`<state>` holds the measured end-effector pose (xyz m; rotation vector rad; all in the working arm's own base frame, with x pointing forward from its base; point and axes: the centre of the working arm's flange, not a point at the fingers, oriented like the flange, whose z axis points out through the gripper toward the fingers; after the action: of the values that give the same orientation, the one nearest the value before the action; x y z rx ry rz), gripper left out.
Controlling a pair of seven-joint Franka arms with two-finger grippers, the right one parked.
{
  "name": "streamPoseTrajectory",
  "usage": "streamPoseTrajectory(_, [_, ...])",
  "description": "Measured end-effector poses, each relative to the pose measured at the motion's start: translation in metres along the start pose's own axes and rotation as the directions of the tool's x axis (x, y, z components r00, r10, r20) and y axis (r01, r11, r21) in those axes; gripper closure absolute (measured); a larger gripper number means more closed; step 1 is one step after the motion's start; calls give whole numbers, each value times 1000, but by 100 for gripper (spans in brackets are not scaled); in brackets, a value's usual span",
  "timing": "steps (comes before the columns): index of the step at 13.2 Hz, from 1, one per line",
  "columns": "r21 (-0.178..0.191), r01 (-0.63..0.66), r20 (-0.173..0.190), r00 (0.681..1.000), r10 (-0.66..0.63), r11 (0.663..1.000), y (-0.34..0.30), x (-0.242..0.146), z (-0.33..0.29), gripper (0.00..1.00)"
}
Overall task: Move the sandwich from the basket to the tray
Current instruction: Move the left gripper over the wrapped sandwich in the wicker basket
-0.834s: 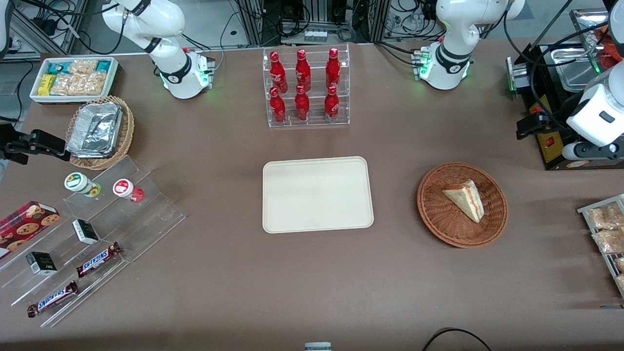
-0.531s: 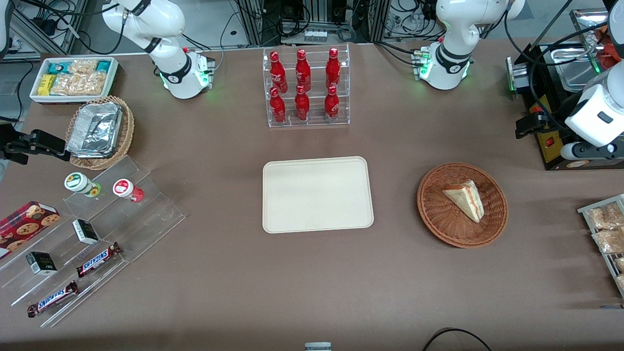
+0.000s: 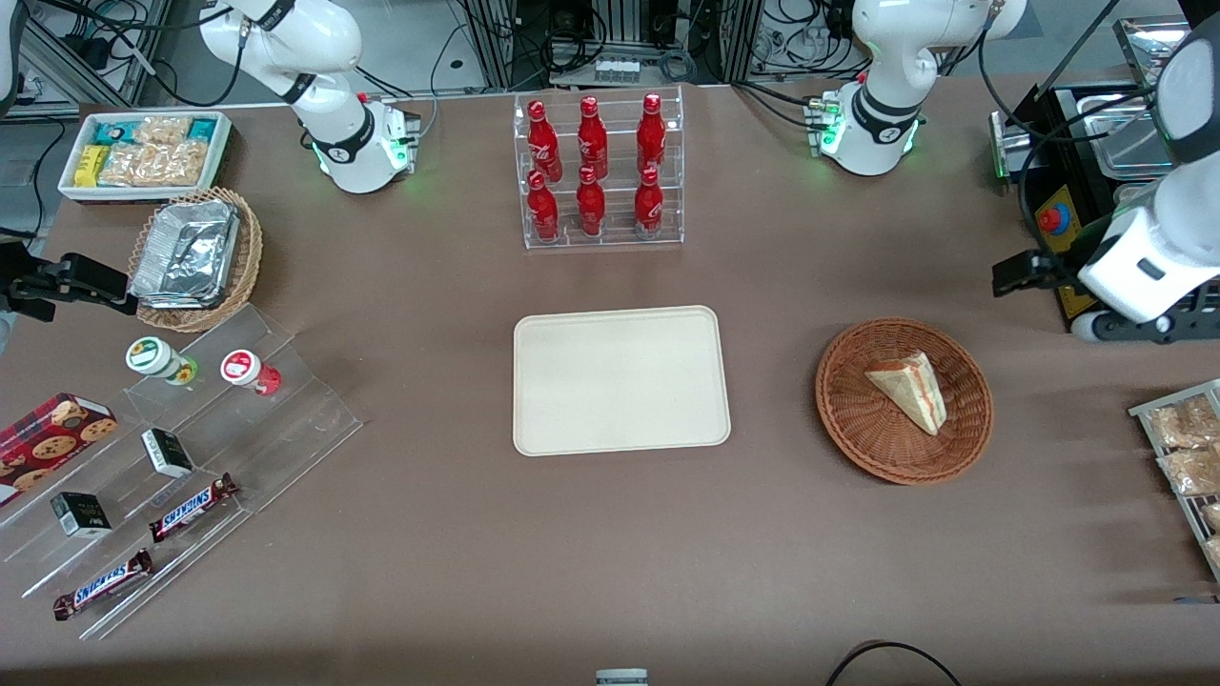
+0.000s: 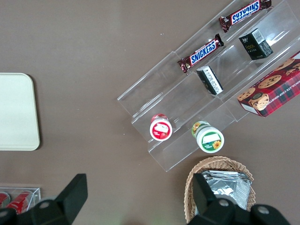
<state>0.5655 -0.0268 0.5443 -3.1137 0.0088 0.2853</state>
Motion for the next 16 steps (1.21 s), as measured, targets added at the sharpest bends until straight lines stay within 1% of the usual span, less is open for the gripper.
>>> streamPoseTrajectory(5, [-2, 26, -17, 1000, -26, 1000, 1, 19, 75, 0])
streamPoseTrajectory(9, [-6, 85, -34, 996, -86, 996, 3, 22, 132, 0])
streamPoseTrajectory(11, [-11, 141, -49, 989, -141, 990, 3, 20, 152, 0])
streamPoseTrajectory(12, [-16, 206, -53, 977, -206, 978, 3, 20, 161, 0])
streamPoseTrajectory(13, [-23, 294, -58, 954, -295, 956, 4, 19, 167, 0])
streamPoseTrajectory(15, [-38, 461, -63, 884, -463, 886, 10, 18, 176, 0])
streamPoseTrajectory(16, [-42, 511, -62, 856, -513, 858, 14, 18, 181, 0])
